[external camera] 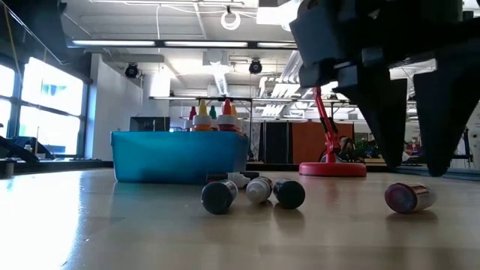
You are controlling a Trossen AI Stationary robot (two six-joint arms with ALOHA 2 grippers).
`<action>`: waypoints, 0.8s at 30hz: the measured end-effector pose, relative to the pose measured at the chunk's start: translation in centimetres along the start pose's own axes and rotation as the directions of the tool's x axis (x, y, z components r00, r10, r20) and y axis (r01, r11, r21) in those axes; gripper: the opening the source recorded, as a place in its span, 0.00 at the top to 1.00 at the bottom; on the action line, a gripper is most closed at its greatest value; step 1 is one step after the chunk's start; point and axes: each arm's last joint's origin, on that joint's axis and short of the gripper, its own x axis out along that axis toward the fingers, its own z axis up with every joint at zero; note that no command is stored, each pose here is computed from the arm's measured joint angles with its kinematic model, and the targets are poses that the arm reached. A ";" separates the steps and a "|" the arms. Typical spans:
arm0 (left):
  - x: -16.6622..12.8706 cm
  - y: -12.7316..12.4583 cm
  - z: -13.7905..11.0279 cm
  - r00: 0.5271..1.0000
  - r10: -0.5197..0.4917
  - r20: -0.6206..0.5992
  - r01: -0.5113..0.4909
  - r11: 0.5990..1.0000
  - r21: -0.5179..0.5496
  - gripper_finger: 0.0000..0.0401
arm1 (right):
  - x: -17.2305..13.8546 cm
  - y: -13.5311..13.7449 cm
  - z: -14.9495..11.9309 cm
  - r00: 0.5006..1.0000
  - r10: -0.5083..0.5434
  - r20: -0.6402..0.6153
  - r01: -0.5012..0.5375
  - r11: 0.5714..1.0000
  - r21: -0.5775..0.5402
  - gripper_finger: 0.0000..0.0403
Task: Pick & Place food coloring
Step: Put the small red food coloring into the blue bin
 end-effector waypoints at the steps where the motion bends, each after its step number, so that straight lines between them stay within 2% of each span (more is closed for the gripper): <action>1: 0.0 0.0 0.0 1.000 0.000 0.003 0.000 1.000 0.000 0.56 | 0.0 0.0 0.2 1.000 0.029 0.011 -0.028 1.000 -0.011 0.65; 4: 0.0 0.0 0.0 1.000 0.001 0.007 -0.001 1.000 0.000 0.56 | 0.5 0.2 0.5 0.994 0.108 0.035 -0.105 0.993 -0.057 0.65; 8: 0.0 0.0 0.0 1.000 0.001 0.008 -0.001 1.000 0.000 0.56 | 1.0 0.1 0.8 0.991 0.115 0.071 -0.109 0.990 -0.091 0.65; 18: 0.0 0.0 0.0 1.000 -0.001 0.011 0.001 1.000 -0.002 0.56 | 3.5 -1.4 1.1 0.979 0.174 0.106 -0.177 0.984 0.017 0.67; 24: 0.0 0.0 0.1 0.999 0.005 0.033 -0.005 1.000 -0.002 0.56 | 3.4 -2.3 1.4 0.972 0.193 0.133 -0.200 0.979 0.046 0.77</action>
